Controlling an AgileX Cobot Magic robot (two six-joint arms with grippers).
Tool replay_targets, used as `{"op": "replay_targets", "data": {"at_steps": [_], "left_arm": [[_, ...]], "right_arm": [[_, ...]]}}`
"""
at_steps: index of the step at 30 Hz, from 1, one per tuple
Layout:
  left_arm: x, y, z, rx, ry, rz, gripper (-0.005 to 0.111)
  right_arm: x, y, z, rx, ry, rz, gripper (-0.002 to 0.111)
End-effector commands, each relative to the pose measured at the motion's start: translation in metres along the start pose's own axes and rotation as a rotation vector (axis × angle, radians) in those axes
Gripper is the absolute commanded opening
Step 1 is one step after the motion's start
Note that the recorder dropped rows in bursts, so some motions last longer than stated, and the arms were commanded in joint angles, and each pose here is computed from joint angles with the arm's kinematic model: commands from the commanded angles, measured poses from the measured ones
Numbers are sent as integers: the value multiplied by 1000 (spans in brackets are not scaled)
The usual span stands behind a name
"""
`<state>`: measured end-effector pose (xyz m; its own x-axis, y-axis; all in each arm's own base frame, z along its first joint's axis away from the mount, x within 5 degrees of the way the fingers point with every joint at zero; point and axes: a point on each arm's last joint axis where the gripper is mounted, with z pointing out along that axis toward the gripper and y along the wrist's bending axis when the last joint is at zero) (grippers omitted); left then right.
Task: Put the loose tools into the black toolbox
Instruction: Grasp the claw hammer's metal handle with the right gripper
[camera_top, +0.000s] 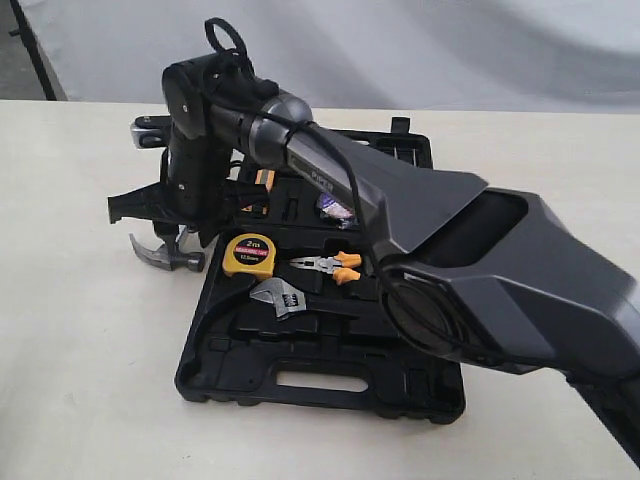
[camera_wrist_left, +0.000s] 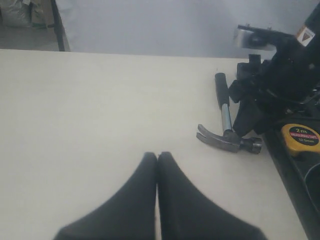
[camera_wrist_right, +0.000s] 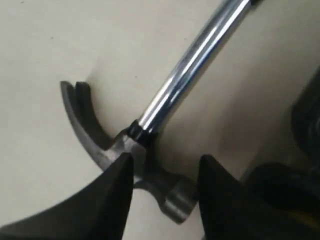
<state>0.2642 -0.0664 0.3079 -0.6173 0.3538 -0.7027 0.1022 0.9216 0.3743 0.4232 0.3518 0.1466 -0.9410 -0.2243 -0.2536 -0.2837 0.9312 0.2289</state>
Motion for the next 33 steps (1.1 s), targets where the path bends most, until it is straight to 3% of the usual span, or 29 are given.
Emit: {"op": "replay_targets", "data": {"at_steps": [1,7,16,19,24,33], "left_arm": [[2,0,-1,14,-7,-22,1],[2,0,-1,14,-7,-22,1],[2,0,-1,14,-7,-22,1],[2,0,-1,14,-7,-22,1],[2,0,-1,14,-7,-22,1],[2,0,-1,14,-7,-22,1]], "right_arm": [[-6,1,-3,-12,-41,87,41],[-9,5,-4,-30,-77,134,41],[2,-2,38,-22,-5,174,41],[4,-1,44,-29,9,179,32],[9,7,49,-106,42,140,0],[3,33,27,-185,-44,126,-1]]}}
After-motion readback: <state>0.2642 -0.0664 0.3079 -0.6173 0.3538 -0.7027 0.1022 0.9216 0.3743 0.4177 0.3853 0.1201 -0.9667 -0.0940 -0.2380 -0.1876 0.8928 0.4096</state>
